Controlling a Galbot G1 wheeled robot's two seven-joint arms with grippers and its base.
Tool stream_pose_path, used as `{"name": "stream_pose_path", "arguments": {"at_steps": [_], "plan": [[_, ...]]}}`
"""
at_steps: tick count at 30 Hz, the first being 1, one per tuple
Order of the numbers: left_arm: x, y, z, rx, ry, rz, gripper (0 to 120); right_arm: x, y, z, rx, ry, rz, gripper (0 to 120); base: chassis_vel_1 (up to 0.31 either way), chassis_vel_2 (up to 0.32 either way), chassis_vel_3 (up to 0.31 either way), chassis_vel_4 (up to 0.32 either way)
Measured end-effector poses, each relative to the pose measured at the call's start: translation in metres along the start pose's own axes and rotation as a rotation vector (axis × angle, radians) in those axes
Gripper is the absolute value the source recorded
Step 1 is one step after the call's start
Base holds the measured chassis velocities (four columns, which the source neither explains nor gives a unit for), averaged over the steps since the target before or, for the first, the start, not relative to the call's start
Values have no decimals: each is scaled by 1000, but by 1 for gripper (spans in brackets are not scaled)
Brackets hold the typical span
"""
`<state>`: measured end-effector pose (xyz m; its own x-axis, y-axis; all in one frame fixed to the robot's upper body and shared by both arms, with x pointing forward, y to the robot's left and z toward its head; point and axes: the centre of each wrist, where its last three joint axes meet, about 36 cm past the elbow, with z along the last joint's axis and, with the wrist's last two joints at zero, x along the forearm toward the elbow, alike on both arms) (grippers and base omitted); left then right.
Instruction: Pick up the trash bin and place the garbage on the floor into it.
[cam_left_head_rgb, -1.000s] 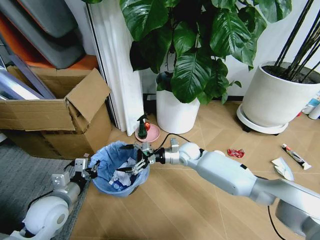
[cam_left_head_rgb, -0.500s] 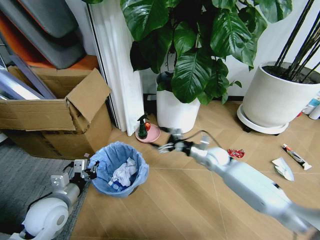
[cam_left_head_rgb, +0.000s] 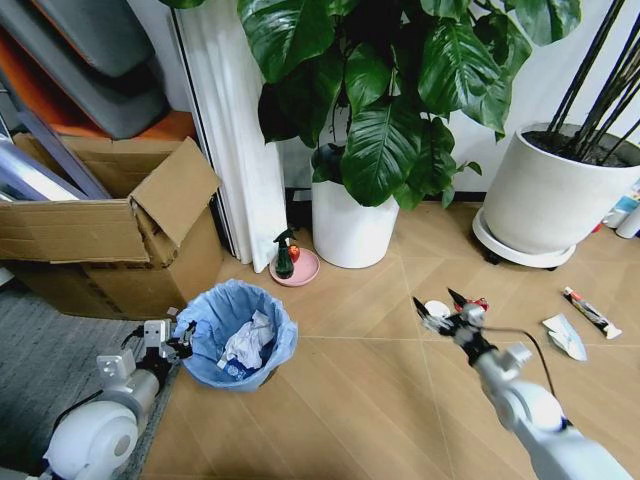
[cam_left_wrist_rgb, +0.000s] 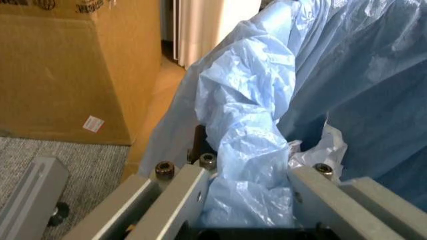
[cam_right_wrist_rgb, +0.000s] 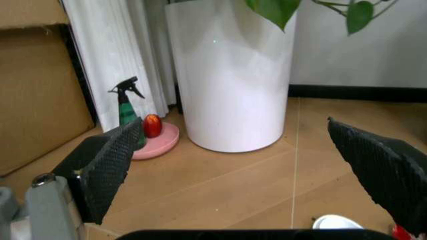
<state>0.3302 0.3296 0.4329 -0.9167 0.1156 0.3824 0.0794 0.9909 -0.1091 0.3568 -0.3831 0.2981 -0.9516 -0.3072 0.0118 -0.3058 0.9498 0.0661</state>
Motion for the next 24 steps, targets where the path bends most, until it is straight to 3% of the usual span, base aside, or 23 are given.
{"name": "stream_pose_path", "arguments": {"at_steps": [9,24], "plan": [[3,-5,4,9,4,5,1,23,7,35,-60,7,38,100,0,0,0,0],[7,-10,9,11,14,11,1,32,8,41,-63,18,26,100,-51,-48,52,43]]}}
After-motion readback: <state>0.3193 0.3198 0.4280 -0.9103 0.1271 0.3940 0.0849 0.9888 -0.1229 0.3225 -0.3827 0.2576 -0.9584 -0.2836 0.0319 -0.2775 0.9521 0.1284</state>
